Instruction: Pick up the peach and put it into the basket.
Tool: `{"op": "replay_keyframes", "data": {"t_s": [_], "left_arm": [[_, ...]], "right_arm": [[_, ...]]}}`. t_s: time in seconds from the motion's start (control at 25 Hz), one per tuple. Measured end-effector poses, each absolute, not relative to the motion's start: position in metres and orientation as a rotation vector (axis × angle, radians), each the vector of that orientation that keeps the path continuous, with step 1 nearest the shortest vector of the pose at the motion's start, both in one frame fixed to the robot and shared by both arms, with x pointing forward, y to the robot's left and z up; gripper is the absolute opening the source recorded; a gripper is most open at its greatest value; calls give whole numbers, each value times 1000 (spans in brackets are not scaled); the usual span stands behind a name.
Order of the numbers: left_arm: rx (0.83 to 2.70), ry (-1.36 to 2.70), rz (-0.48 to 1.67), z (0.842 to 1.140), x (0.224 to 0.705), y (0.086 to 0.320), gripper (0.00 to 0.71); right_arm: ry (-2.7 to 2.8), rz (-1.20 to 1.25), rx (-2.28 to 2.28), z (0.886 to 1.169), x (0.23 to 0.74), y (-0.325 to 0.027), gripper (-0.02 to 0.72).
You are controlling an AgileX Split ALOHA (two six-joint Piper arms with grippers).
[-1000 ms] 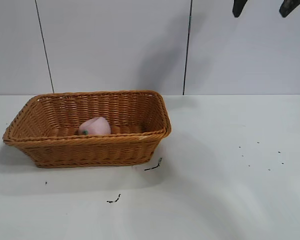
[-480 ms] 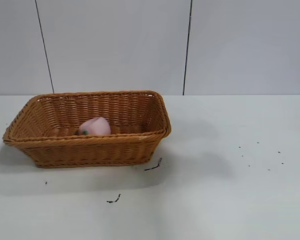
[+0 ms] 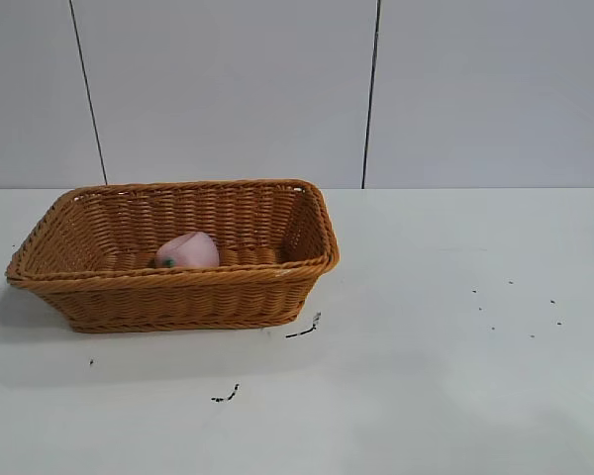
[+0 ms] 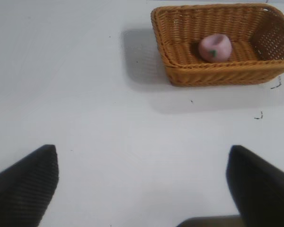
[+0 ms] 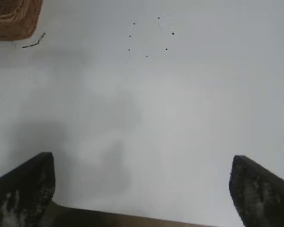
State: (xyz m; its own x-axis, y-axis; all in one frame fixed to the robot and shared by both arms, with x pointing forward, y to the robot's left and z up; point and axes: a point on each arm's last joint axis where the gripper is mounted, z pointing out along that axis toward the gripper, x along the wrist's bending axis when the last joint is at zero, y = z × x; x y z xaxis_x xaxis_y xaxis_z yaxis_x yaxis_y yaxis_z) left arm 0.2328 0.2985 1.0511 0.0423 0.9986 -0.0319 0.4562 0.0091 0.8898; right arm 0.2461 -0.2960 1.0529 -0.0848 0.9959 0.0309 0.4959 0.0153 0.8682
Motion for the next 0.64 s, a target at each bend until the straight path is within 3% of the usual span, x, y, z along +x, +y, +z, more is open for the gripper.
{"op": "replay_keyframes", "data": {"t_s": [0.64], "left_arm": [[1553, 1518, 894, 1051, 233, 298, 693]], "right_arm": [[1601, 1043, 1493, 1053, 235, -297, 695]]}}
